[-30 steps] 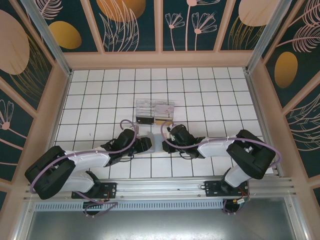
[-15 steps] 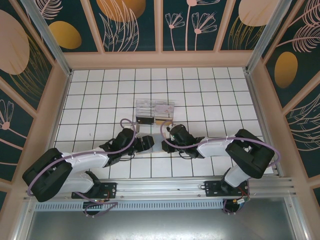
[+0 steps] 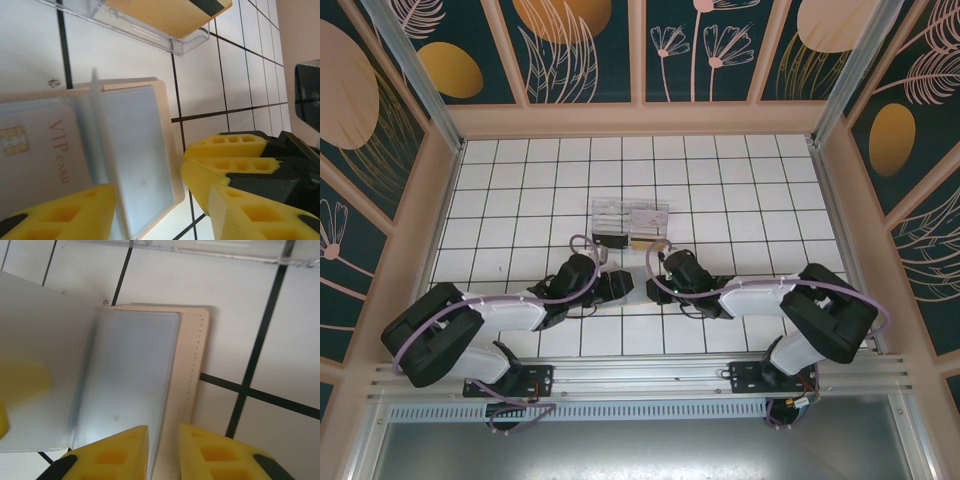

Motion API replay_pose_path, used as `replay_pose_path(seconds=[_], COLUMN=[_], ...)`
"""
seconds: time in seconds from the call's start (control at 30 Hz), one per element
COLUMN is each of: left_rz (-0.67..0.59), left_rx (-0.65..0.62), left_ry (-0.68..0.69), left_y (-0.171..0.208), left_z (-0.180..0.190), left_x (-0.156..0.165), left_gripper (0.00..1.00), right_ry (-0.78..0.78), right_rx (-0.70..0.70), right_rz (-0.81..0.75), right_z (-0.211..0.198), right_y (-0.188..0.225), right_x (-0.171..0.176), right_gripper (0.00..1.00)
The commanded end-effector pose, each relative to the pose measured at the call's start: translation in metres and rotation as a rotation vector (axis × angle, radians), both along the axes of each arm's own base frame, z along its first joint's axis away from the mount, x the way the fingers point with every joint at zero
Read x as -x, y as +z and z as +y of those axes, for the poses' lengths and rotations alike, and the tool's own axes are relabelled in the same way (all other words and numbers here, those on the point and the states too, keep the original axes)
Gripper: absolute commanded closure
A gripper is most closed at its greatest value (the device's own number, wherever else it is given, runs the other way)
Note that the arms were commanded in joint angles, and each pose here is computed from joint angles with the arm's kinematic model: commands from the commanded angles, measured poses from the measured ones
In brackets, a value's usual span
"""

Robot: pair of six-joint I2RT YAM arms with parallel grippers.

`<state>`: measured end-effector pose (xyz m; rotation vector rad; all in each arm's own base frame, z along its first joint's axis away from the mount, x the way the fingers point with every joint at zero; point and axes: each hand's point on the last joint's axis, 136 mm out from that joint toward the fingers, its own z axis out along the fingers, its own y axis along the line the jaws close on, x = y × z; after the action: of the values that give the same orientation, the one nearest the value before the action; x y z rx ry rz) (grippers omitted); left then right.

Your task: Take the credit cards out of the card holder

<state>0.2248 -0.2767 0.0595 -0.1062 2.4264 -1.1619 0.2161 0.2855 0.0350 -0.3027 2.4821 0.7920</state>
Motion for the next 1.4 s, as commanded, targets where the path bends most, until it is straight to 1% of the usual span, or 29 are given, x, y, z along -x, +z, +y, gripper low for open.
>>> replay_pose_path(seconds=[0.0,0.2,0.27,0.4,0.6,0.67,0.77,0.9,1.0,1.17,1.37], left_rz=[-0.036,0.001,0.008,-0.021,-0.073,-0.065,-0.042,-0.031,-0.032,-0.022,-0.008], left_rx=[0.073,0.062,0.04,-0.025,-0.205,-0.247,-0.291,-0.301,-0.29,-0.275,-0.265], left_ry=[-0.036,-0.056,-0.042,0.013,0.158,0.197,0.235,0.232,0.215,0.191,0.192], left_y=[0.019,0.007,0.004,0.005,0.003,-0.002,-0.013,-0.022,-0.026,-0.033,-0.041], left_z=[-0.021,-0.03,-0.027,-0.009,0.039,0.056,0.077,0.085,0.084,0.081,0.084], left_x=[-0.007,-0.005,-0.005,-0.008,-0.014,-0.013,-0.009,-0.004,-0.002,0.002,0.007], left_gripper=[0.48,0.55,0.56,0.6,0.75,0.8,0.89,0.99,1.0,1.0,1.0], right_ry=[-0.071,-0.11,-0.111,-0.096,-0.065,-0.049,-0.024,0.016,0.044,0.093,0.114], right_rx=[-0.011,-0.021,-0.027,-0.04,-0.076,-0.089,-0.103,-0.111,-0.114,-0.129,-0.131], right_rz=[-0.027,-0.043,-0.047,-0.041,-0.038,-0.036,-0.033,-0.028,-0.009,0.043,0.102], right_z=[-0.014,-0.027,-0.028,-0.024,-0.01,-0.003,0.009,0.029,0.044,0.068,0.084], right_y=[0.008,0.016,0.018,0.02,0.028,0.031,0.037,0.042,0.041,0.036,0.025], right_x=[-0.006,-0.01,-0.01,-0.009,-0.01,-0.009,-0.009,-0.008,-0.006,-0.003,-0.001], right_gripper=[0.75,0.75,0.75,0.75,0.75,0.75,0.75,0.75,0.75,0.78,0.79])
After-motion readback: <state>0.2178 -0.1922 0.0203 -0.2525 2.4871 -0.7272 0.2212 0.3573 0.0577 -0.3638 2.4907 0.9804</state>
